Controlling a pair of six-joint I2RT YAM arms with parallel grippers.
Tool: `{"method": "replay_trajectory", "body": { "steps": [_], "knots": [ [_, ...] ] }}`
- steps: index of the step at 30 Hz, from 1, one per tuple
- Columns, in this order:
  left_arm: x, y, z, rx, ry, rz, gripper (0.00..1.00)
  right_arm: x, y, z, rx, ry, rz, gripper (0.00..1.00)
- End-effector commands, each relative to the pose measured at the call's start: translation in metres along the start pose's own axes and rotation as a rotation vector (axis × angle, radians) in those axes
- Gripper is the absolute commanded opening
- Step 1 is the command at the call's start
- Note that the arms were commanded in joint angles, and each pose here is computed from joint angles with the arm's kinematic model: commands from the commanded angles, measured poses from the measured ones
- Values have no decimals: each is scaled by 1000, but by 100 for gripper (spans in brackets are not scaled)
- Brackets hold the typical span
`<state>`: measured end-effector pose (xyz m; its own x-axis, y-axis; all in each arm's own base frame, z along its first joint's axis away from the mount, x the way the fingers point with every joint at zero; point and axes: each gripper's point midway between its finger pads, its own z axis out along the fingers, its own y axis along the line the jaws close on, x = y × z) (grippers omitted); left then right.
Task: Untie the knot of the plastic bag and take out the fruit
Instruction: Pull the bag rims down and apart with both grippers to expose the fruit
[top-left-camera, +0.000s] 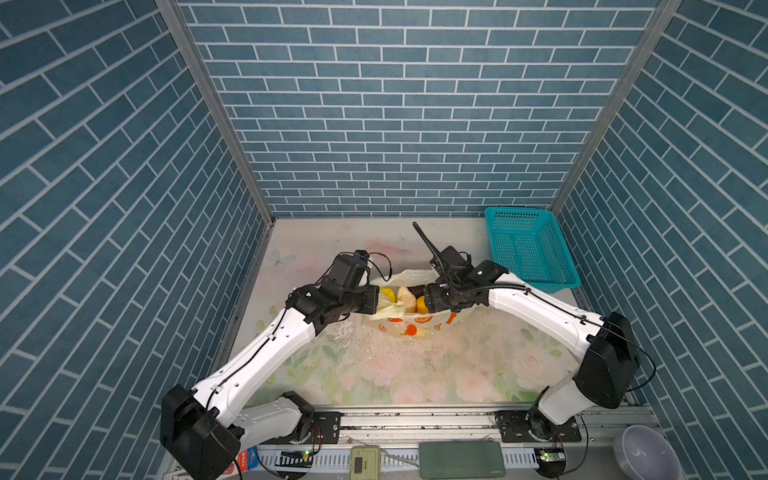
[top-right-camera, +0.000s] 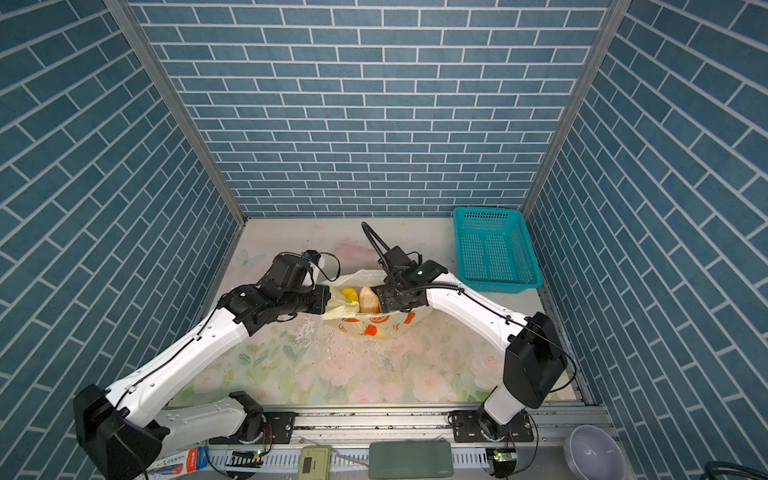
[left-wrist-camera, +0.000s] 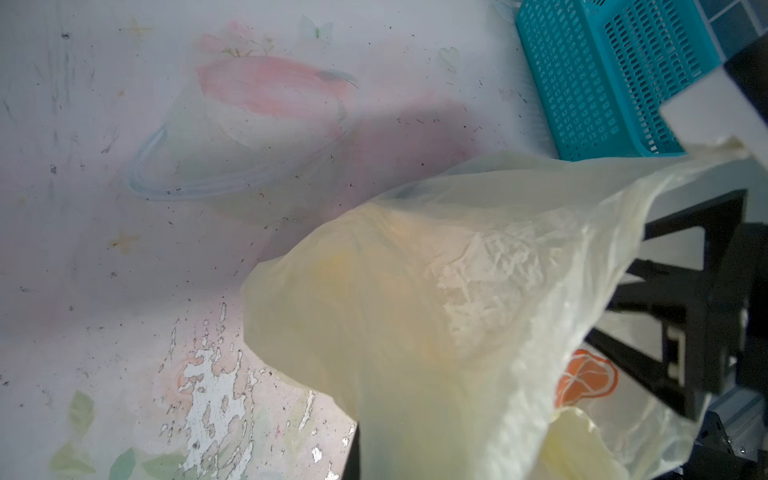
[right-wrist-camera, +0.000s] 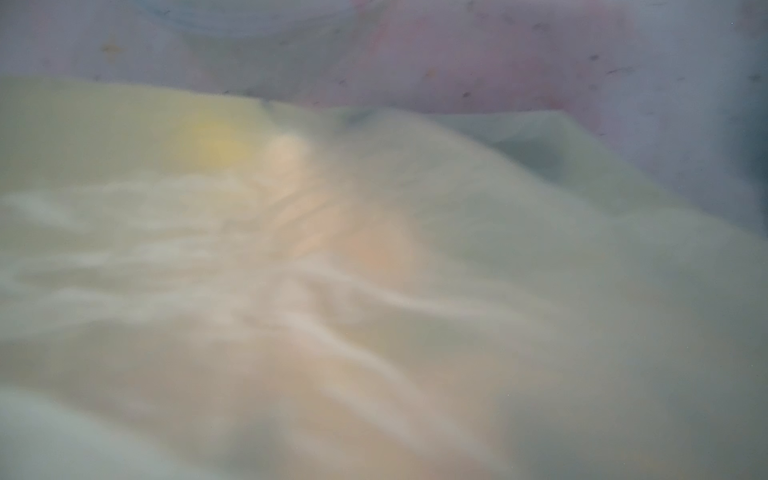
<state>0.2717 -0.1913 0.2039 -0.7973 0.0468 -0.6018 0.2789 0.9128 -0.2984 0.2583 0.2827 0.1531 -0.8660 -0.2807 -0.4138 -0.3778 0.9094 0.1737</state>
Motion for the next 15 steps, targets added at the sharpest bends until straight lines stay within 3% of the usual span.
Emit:
{"method": "replay_trajectory", "body": {
  "steps": [1,5,10,15],
  "knots": [
    [-4,3,-6,-35,-21,-8,0,1,27,9,-88,-43,15,82],
    [-3,9,-12,-58,-48,-19,0,15,43,34,-87,-55,-62,82],
    [-5,24,-14,-132,-80,-26,0,79,59,62,-114,-7,-178,83],
    [5,48,-15,-263,-61,21,0,121,46,76,-76,28,-175,84]
  ]
}}
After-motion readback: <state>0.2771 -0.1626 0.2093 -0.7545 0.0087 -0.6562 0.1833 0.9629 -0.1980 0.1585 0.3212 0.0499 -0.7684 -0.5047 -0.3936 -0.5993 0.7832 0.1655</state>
